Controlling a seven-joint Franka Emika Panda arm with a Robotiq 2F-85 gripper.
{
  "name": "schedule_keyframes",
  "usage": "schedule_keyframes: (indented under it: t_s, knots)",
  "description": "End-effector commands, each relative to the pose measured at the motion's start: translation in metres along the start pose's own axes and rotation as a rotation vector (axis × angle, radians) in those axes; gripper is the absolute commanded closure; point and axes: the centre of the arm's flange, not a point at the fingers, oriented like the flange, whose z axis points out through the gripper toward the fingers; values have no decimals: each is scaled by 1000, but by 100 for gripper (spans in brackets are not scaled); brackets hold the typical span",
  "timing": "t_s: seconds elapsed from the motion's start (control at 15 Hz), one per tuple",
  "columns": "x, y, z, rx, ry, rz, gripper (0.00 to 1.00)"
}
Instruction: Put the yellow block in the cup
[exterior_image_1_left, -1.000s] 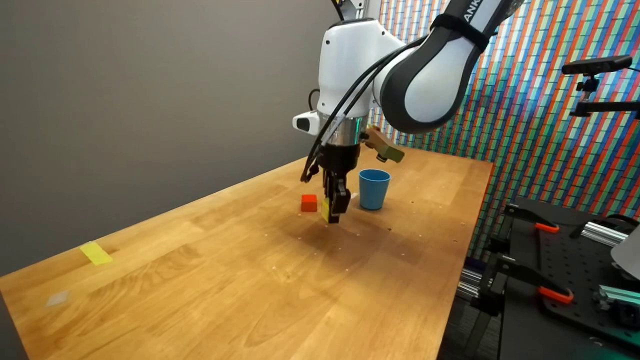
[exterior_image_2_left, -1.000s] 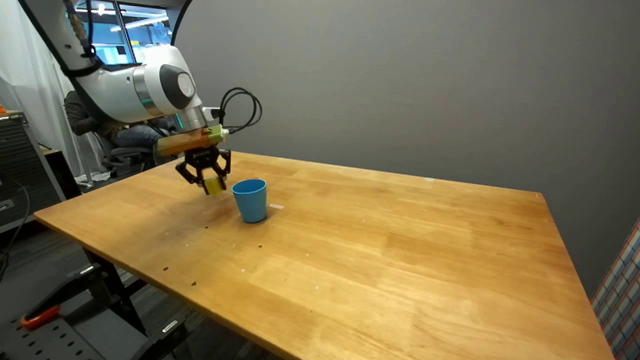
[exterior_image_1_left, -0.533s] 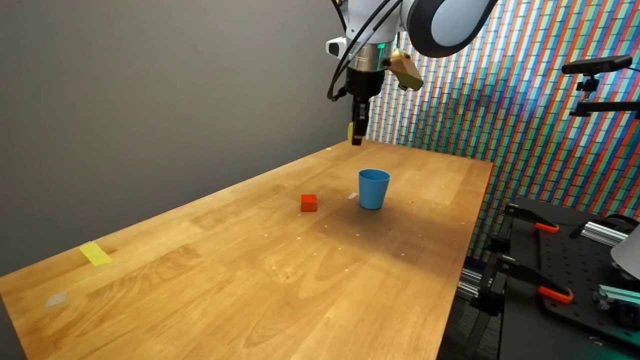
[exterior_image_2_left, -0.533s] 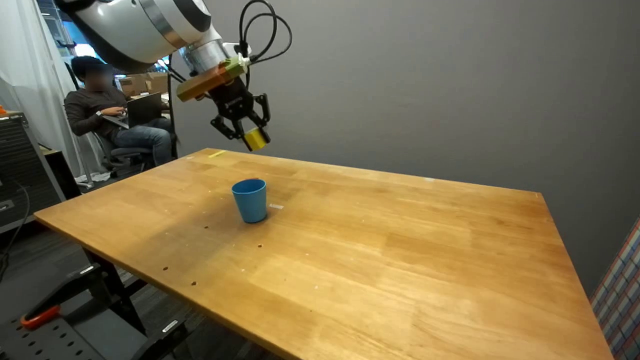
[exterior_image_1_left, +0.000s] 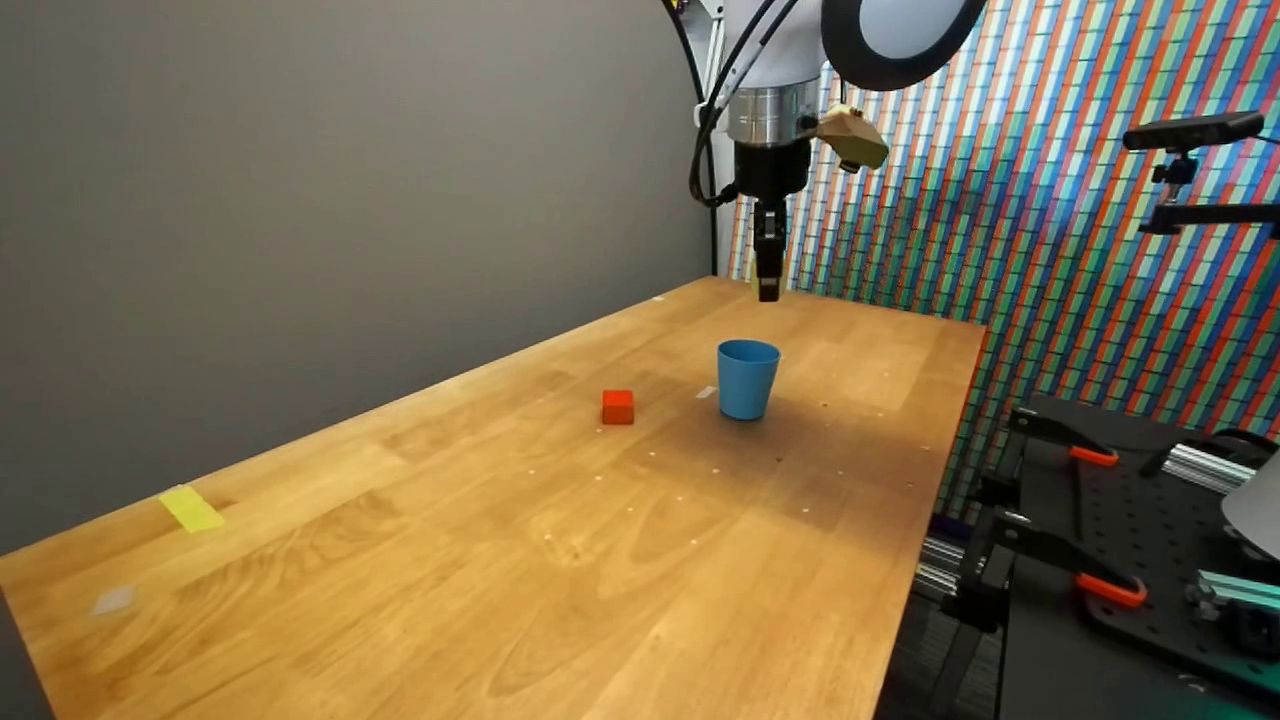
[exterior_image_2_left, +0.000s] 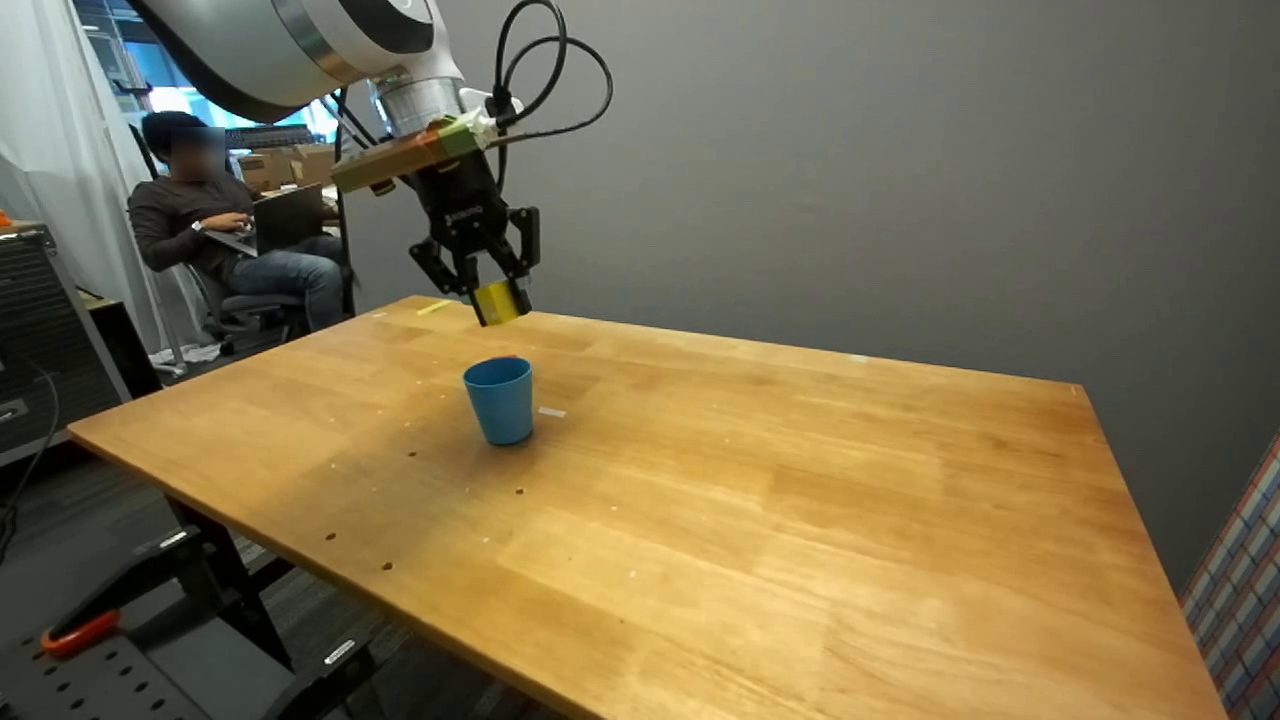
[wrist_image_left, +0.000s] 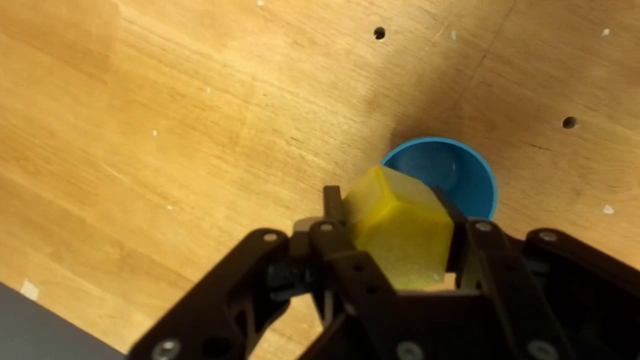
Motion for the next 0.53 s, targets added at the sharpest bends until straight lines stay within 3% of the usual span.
schedule_keyframes:
  t_s: [0.0, 0.47]
  knots:
    - [0, 3, -8, 76, 25, -20, 82]
    - [2, 10, 2, 175, 42, -26, 82]
